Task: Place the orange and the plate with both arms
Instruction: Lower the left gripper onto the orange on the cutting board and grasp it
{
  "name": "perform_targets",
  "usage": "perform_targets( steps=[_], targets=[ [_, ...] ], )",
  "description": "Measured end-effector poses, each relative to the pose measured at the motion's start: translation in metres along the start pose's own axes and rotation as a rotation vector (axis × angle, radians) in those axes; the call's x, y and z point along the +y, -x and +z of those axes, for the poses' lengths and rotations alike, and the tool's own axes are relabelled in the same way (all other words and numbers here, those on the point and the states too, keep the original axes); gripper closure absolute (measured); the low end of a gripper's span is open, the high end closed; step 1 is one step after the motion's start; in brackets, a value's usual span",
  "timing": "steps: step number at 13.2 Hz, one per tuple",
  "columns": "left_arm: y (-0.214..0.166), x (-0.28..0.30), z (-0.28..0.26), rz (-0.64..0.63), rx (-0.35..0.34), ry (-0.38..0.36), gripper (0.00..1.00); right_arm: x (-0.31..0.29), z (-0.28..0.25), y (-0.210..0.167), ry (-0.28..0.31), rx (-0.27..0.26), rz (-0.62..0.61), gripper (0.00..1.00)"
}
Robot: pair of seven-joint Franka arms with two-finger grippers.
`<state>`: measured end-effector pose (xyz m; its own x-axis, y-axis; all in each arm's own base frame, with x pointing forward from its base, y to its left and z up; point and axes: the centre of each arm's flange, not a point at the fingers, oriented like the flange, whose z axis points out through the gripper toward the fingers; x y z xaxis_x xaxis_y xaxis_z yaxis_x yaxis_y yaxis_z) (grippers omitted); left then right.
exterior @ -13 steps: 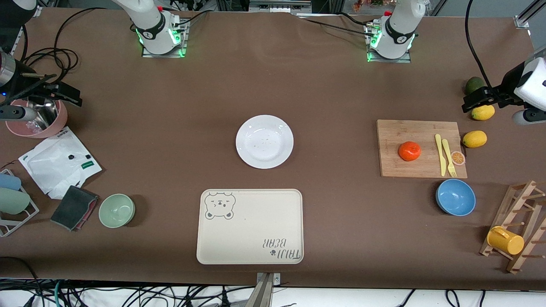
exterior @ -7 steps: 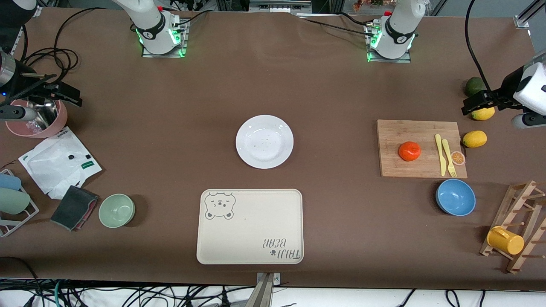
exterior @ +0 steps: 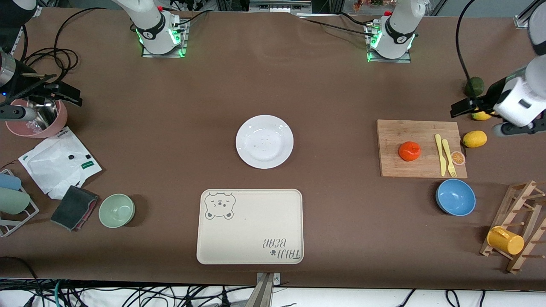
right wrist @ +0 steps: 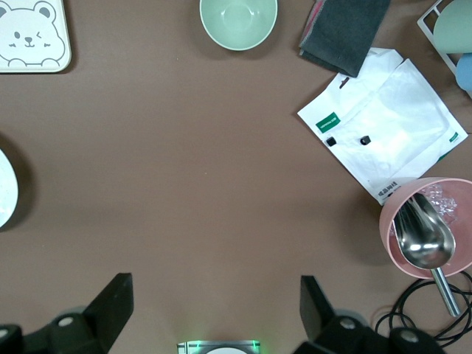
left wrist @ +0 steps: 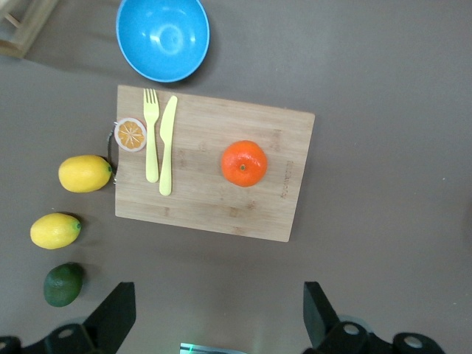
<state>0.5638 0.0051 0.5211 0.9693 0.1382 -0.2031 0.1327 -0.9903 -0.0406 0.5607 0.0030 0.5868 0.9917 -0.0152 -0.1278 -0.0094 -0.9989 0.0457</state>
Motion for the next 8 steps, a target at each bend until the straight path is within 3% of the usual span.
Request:
perform_targets(
  steps=[2, 5, 8],
  targets=[
    [-0.019, 0.004, 0.027, 0.005, 0.008, 0.003, 0.0, 0.0, 0.0, 0.0, 0.0, 0.0, 0.0, 0.0],
    [-0.043, 0.01, 0.091, 0.032, 0.086, 0.014, 0.0, 0.0, 0.0, 0.0, 0.0, -0.001, 0.0, 0.0],
    [-0.043, 0.017, 0.166, 0.058, 0.16, 0.023, 0.0, 0.0, 0.0, 0.0, 0.0, -0.001, 0.0, 0.0]
  ],
)
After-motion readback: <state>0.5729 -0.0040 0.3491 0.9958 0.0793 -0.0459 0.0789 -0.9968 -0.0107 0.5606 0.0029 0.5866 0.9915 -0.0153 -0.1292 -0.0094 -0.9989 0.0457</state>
